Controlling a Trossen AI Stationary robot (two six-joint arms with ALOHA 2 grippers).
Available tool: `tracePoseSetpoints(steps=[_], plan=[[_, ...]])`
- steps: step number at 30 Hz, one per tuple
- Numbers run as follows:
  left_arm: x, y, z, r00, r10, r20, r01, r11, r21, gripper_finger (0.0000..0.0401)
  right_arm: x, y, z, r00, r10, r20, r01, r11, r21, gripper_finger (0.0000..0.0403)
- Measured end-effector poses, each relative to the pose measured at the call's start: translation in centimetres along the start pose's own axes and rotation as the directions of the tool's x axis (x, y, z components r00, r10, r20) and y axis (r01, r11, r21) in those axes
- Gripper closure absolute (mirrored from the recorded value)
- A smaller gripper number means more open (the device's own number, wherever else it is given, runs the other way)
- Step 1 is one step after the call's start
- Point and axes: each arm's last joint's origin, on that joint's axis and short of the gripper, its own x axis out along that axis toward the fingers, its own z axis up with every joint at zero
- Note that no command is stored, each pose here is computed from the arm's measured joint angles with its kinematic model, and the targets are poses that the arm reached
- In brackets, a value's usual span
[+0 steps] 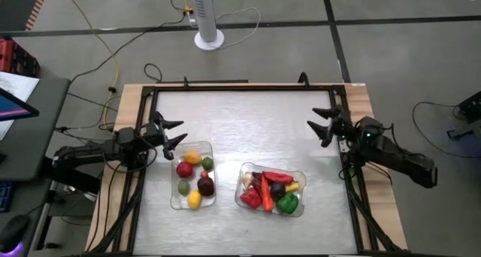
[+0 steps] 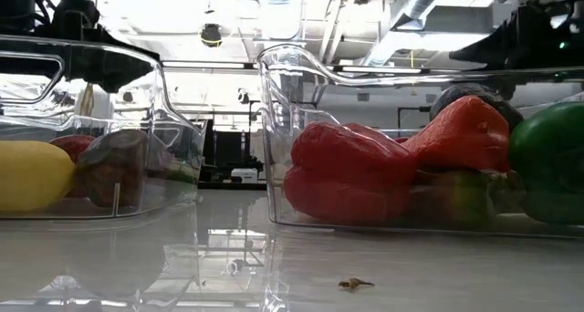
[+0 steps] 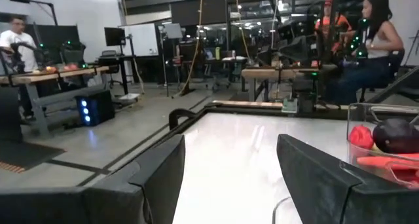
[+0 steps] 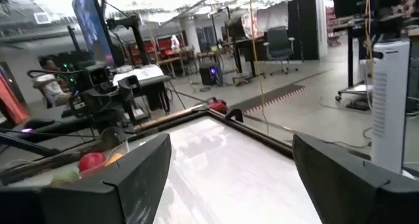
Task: Sort produce into baskets
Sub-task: Return to Home Position
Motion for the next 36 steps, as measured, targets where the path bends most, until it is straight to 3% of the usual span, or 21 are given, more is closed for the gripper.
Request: tracePoseSetpoints(steps=[8,14,22,36], plan=[[0.0,0.0,-0.2,1.000,0.008,-0.017,-0.008,1.000,0.018,0.0170,0.8,-0.2,-3.1,0.999,0.035,0.020,-0.035,0.999,0.007,0.0058],[0.0,0.0,-0.2,1.000,0.012,-0.020,-0.012,1.000,-0.001,0.0170,0.8,-0.3,-3.5,1.000,0.024,-0.013,-0.024,1.000,0.014,0.0058],[0.0,0.0,-0.4,0.999,0.016,-0.039,-0.009,0.985,0.172,0.0170,0.8,-0.4,-3.9,0.999,0.015,-0.048,-0.015,1.000,0.011,0.0058],[0.0,0.0,-0.5,0.999,0.015,-0.040,-0.009,0.987,0.162,0.0170,0.8,-0.4,-3.9,0.999,0.015,-0.053,-0.014,1.000,0.010,0.0058]])
